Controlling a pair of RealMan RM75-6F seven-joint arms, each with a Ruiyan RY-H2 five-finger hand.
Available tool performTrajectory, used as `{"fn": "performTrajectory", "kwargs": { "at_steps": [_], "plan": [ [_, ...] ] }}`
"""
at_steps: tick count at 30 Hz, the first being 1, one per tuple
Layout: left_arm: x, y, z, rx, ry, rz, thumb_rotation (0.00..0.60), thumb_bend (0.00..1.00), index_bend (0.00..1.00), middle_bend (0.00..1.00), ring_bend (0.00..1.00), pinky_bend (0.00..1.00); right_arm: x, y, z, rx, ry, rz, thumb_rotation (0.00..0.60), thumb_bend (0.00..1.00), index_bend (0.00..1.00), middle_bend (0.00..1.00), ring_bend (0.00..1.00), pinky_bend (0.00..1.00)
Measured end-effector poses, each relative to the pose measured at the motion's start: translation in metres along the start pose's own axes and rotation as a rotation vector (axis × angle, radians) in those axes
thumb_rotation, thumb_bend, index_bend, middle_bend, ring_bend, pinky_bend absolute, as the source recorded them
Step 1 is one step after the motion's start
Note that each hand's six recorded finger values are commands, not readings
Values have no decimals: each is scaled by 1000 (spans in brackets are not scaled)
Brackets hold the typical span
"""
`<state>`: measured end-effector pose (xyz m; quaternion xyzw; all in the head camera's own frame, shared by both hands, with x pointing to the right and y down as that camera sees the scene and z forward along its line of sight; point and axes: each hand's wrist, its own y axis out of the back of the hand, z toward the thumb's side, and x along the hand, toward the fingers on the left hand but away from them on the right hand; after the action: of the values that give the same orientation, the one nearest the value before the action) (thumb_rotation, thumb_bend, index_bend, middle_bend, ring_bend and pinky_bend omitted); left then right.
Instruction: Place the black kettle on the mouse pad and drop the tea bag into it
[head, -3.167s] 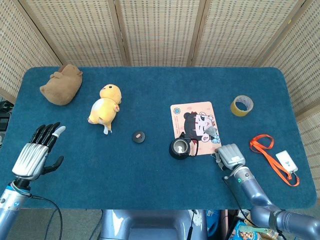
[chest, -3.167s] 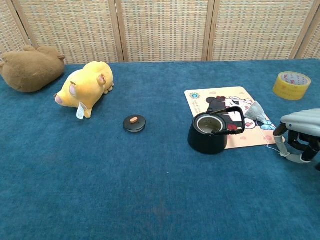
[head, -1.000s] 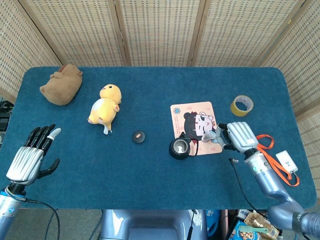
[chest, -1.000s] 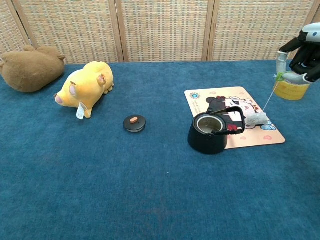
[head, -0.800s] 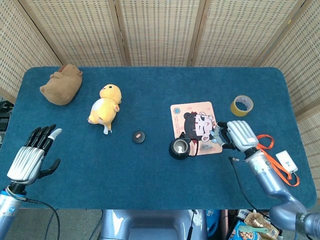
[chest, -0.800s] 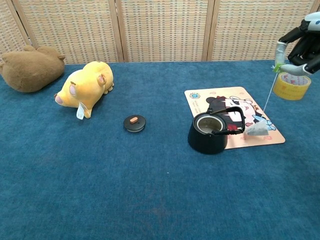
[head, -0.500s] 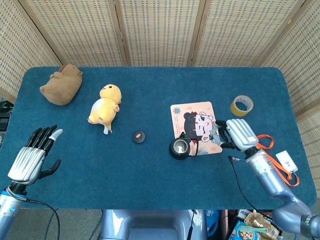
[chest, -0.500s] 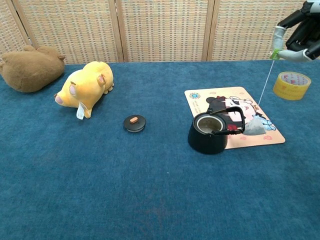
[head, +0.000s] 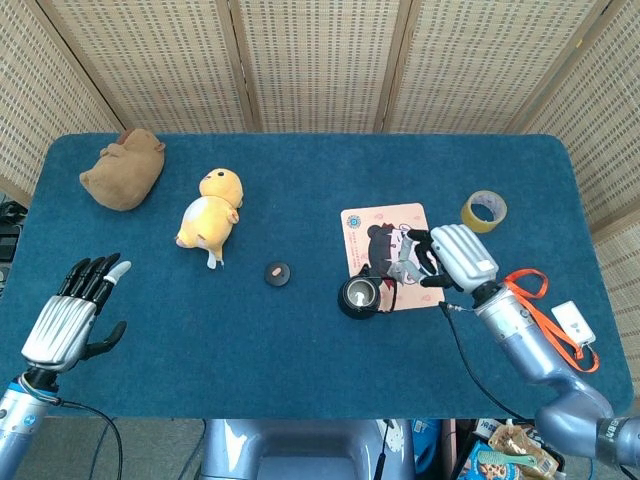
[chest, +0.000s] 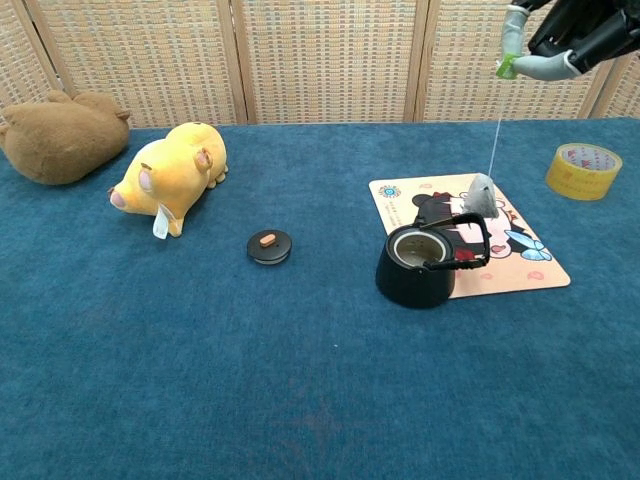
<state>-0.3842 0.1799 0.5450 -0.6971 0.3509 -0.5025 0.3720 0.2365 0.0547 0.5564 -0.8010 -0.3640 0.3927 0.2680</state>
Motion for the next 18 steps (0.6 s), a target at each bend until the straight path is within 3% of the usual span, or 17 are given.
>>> {"fn": "performTrajectory", "kwargs": {
  "at_steps": [18],
  "plan": [
    [-6, -18, 3, 16, -5, -32, 600, 392, 0, 0, 0, 0, -22, -12, 34, -3, 70, 33, 600, 682, 711, 940, 997, 1000]
  ]
}}
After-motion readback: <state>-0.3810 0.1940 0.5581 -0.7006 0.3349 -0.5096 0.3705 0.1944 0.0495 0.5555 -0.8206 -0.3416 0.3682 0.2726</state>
